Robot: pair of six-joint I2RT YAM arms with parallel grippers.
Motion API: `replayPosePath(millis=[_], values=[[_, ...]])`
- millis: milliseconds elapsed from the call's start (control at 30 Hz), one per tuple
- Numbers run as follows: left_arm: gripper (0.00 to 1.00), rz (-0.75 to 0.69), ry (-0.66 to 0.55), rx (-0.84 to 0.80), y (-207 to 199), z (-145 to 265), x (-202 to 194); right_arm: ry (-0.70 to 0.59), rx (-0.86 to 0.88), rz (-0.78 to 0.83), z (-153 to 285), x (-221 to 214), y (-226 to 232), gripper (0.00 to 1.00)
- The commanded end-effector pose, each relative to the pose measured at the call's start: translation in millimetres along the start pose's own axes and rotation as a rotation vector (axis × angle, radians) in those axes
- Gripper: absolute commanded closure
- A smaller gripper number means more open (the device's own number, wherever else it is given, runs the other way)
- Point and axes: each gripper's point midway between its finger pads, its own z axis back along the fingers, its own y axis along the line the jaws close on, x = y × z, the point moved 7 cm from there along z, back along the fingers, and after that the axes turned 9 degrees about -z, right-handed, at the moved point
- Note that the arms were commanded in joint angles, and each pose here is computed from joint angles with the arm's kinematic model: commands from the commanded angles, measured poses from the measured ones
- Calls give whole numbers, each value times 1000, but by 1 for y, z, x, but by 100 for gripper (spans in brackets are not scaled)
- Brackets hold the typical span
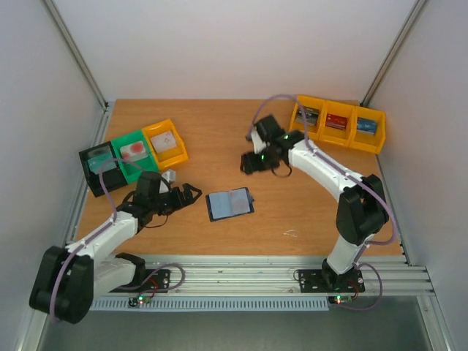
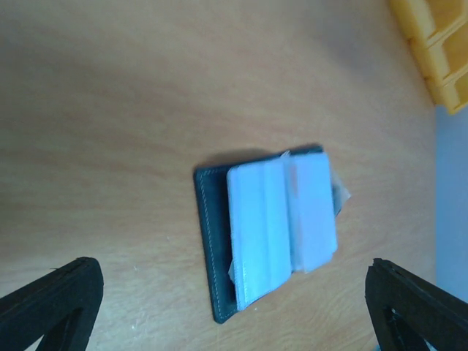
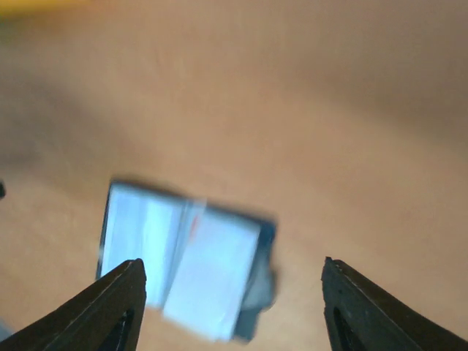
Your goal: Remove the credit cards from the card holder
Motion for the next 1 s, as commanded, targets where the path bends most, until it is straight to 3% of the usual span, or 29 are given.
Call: replayPosePath(millis=[0, 267, 467, 733, 967], values=[[2, 103, 28, -23, 1, -23, -10, 204, 129, -300, -30, -66, -1, 38], [6, 204, 112, 118, 17, -50, -31, 374, 160, -404, -71, -132, -17, 49], [1, 132, 121, 155, 23, -61, -32, 439, 46, -416, -92, -135, -29, 51], [1, 92, 165, 141, 22, -78, -37, 467, 168, -382, -102, -136, -20, 54], [17, 54, 171, 96, 17, -88, -34, 471, 334, -424, -115, -129, -6, 64]])
